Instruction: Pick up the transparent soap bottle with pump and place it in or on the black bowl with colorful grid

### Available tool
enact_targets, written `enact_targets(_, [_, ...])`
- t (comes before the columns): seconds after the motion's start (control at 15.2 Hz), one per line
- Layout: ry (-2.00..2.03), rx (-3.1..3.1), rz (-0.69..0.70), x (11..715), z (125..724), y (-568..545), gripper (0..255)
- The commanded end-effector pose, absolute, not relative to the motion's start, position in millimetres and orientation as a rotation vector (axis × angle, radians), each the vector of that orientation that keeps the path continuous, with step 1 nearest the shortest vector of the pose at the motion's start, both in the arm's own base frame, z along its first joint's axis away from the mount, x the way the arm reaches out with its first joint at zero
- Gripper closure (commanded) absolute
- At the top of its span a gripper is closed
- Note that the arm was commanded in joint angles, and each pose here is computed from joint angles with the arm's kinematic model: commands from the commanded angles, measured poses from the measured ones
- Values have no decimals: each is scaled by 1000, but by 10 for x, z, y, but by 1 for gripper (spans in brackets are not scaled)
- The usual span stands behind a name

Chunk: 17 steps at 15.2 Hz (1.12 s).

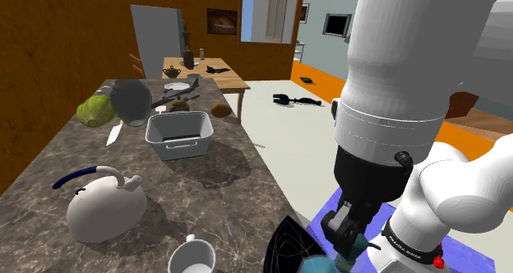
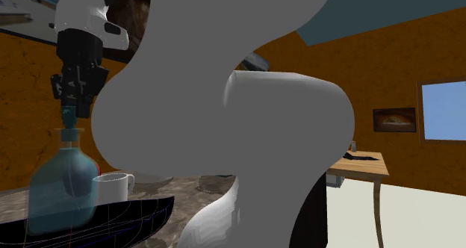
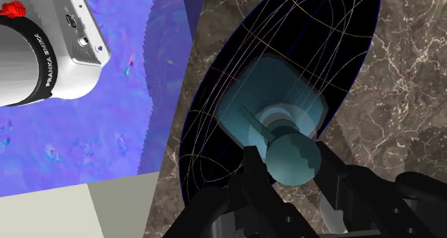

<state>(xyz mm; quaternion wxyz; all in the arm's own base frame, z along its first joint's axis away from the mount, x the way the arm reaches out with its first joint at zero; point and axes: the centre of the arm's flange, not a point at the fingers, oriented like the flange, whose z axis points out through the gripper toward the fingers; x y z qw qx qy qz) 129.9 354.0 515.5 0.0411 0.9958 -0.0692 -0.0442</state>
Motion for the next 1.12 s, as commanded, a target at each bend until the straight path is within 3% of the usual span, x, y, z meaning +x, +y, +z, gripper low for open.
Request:
enact_targets(0.0, [-212,3049,-135,1299,5156,3541,0])
enact_targets(0.33, [-212,3049,-135,1299,5156,3541,0])
enact_targets(0.59, [-212,3049,-135,1346,5652,3578,0])
enact_targets(1.06, [-212,3049,-135,1346,5652,3578,0])
